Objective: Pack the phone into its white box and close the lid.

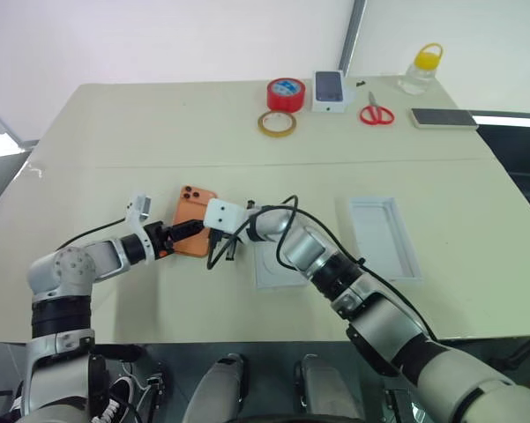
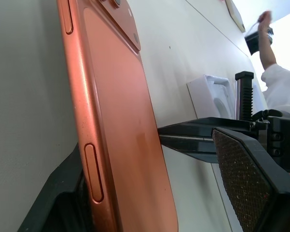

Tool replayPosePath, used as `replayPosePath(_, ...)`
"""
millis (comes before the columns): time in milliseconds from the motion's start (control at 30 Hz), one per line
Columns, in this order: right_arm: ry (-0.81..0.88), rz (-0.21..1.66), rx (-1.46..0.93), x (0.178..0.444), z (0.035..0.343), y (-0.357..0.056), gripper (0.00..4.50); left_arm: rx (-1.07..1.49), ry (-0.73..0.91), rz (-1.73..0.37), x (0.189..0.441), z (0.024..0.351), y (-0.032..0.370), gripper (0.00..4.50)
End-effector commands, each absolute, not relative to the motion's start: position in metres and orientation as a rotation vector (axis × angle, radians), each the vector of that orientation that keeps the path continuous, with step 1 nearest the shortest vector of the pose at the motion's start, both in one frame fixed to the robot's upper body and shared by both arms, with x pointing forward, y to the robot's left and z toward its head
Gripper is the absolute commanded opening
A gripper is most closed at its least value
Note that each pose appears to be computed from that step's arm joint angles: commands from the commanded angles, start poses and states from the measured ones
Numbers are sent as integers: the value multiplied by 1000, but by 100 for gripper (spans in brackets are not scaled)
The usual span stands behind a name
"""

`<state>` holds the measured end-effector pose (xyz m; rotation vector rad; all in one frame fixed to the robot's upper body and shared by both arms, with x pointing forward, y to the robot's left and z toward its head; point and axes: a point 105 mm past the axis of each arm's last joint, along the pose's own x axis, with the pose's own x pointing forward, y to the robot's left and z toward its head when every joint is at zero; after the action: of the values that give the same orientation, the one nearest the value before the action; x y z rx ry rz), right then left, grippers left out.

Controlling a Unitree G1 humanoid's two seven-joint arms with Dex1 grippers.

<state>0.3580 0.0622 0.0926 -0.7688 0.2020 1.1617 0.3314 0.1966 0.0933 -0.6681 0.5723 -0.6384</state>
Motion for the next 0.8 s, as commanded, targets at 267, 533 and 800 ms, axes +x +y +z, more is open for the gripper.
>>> replayPosePath(267, 158, 1172, -776, 357, 100, 67, 0, -755, 637, -609, 317, 83, 201, 67)
replayPosePath(533, 157, 1177, -775, 356, 99, 66, 0, -792, 640, -590, 312, 83, 204, 67)
replayPosePath(800, 138, 1189, -745, 354, 104, 70, 0, -844, 620, -566, 315, 85, 201, 2)
